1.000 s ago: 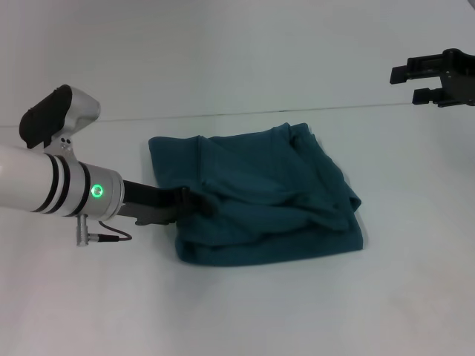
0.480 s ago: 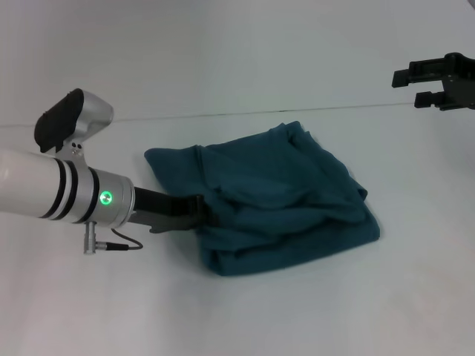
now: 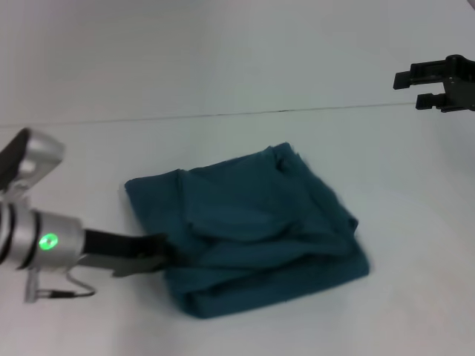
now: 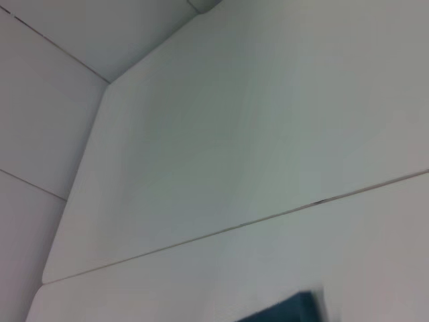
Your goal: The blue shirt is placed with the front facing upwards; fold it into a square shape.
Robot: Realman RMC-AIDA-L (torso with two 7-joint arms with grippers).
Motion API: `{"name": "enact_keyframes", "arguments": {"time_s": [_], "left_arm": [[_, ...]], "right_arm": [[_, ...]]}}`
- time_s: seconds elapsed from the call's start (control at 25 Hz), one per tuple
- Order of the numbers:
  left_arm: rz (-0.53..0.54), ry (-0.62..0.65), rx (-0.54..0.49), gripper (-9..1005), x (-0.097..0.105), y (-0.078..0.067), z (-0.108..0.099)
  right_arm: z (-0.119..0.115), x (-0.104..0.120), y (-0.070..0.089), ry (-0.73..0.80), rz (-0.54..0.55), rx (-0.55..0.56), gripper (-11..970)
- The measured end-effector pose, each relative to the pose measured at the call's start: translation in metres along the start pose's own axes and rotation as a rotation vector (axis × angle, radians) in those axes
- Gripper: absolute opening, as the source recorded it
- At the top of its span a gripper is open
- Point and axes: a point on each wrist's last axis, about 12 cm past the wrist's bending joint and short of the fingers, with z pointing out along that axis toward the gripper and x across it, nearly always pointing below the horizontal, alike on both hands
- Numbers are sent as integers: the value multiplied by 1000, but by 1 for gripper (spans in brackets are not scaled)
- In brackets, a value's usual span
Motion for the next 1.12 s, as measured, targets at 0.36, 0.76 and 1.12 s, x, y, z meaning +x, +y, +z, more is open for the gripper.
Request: {"name": "enact_keyframes", "arguments": {"time_s": [0.36, 0.76, 1.12], "left_arm": [[-159, -85, -33, 86, 26, 59, -55], [-142, -64, -19, 84, 27, 60, -61], [-145, -132, -17, 244, 28, 66, -92]], "right_arm": [[2, 2, 0, 8, -21, 0, 765], [4, 4, 0, 15, -25, 0, 764], [2, 6, -3, 13, -24, 2, 765]]}}
